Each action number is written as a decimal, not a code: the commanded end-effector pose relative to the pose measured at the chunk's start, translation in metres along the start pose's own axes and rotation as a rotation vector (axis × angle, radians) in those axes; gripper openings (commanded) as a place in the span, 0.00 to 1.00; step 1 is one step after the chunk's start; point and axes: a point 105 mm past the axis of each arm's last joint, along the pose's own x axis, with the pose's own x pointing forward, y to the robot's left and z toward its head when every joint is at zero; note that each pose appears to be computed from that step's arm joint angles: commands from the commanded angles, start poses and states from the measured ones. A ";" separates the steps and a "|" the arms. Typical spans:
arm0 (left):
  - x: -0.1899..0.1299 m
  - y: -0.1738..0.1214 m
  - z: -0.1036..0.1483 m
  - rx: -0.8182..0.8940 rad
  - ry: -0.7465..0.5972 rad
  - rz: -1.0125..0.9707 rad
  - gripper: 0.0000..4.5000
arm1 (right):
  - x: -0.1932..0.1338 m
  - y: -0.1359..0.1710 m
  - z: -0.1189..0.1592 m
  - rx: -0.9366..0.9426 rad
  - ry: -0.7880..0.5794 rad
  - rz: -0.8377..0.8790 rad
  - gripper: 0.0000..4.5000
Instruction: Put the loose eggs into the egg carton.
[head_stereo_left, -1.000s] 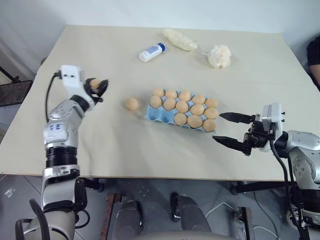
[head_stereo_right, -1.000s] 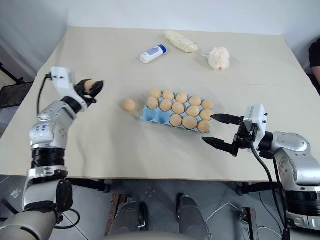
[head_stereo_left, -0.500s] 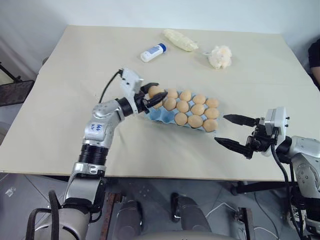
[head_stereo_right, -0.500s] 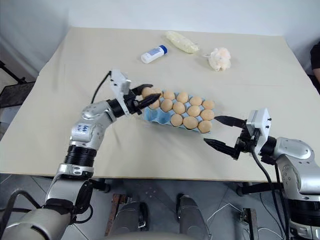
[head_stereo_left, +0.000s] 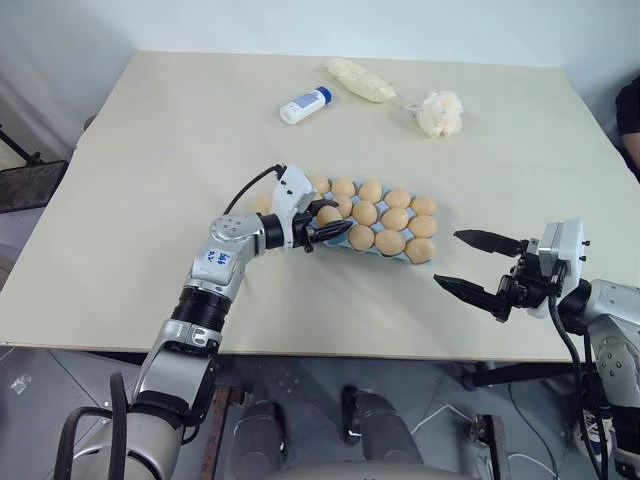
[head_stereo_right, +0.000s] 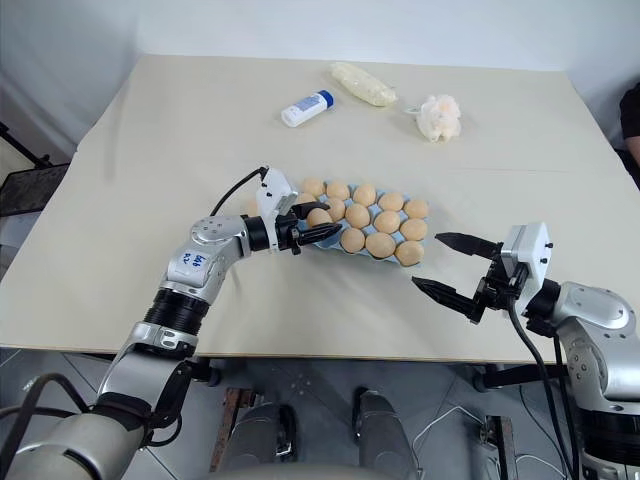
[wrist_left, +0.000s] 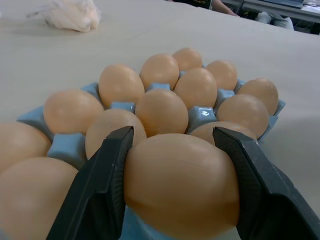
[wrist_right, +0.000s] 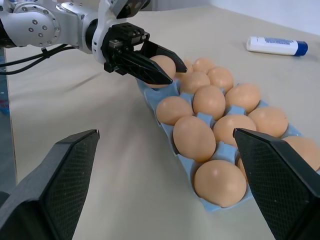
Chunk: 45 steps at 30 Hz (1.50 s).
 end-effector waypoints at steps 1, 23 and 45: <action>0.006 0.001 0.018 0.051 -0.048 -0.001 0.71 | -0.002 0.000 0.014 -0.049 -0.045 -0.012 1.00; -0.105 0.071 0.096 0.206 -0.434 0.499 0.99 | -0.004 -0.003 0.019 -0.071 -0.062 0.028 1.00; -0.239 0.047 -0.013 0.079 -0.250 0.779 0.99 | 0.006 -0.014 0.020 -0.072 -0.061 0.077 1.00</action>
